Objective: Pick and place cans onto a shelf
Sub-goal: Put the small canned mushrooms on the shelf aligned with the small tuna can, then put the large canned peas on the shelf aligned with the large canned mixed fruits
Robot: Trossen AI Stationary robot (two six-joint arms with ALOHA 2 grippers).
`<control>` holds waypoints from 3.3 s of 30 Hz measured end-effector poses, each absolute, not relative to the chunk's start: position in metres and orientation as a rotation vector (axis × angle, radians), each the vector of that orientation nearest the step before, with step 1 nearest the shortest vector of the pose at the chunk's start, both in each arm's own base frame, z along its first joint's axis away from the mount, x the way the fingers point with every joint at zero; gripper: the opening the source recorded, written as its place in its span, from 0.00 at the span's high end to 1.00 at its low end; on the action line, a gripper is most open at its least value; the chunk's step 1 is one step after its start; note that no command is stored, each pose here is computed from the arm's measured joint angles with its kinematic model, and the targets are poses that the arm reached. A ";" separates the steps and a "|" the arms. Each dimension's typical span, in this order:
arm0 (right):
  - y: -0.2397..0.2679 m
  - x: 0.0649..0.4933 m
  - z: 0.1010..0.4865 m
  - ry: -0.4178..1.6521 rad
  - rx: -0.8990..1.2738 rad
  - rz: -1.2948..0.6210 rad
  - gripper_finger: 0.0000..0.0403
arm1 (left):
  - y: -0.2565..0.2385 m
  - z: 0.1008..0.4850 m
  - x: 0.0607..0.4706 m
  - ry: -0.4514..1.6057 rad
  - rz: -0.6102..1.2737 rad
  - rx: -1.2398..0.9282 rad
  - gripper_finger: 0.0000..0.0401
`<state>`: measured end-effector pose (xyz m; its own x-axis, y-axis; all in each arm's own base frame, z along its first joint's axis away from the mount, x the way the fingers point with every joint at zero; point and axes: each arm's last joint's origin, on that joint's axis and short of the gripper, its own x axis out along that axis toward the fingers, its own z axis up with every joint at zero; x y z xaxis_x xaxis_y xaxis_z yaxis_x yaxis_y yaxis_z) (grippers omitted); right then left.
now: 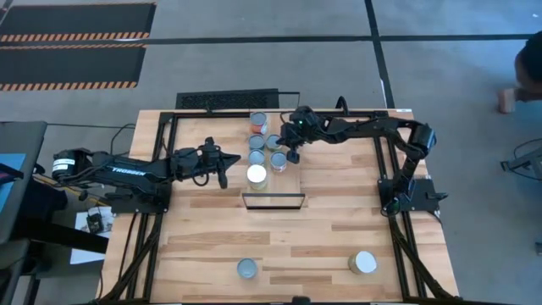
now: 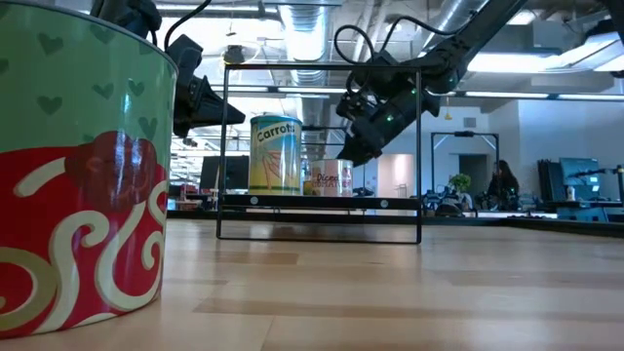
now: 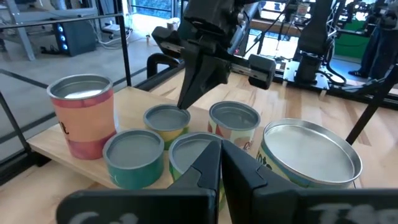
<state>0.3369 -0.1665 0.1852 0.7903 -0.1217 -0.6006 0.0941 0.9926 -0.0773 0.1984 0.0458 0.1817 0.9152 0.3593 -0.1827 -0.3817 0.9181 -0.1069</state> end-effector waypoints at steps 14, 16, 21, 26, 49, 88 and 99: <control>-0.173 0.331 0.181 0.701 -0.026 -0.151 0.99 | 0.046 0.182 0.199 0.161 0.381 -0.142 1.00; -0.173 0.330 0.181 0.702 -0.026 -0.152 0.99 | 0.046 0.182 0.199 0.161 0.381 -0.142 1.00; -0.173 0.330 0.181 0.705 -0.025 -0.151 0.98 | 0.046 0.182 0.199 0.160 0.382 -0.142 1.00; -0.173 0.330 0.182 0.705 -0.024 -0.151 0.98 | 0.046 0.182 0.199 0.160 0.382 -0.142 1.00; -0.100 0.225 0.212 0.372 -0.082 -0.308 0.99 | -0.007 0.203 0.195 0.238 0.060 0.042 1.00; 0.025 0.166 0.174 0.142 -0.043 -0.170 0.99 | -0.298 0.212 0.302 1.051 -0.015 0.049 0.64; 0.035 0.164 0.173 0.151 -0.061 -0.120 0.99 | -0.292 0.203 0.308 1.066 0.114 0.044 0.92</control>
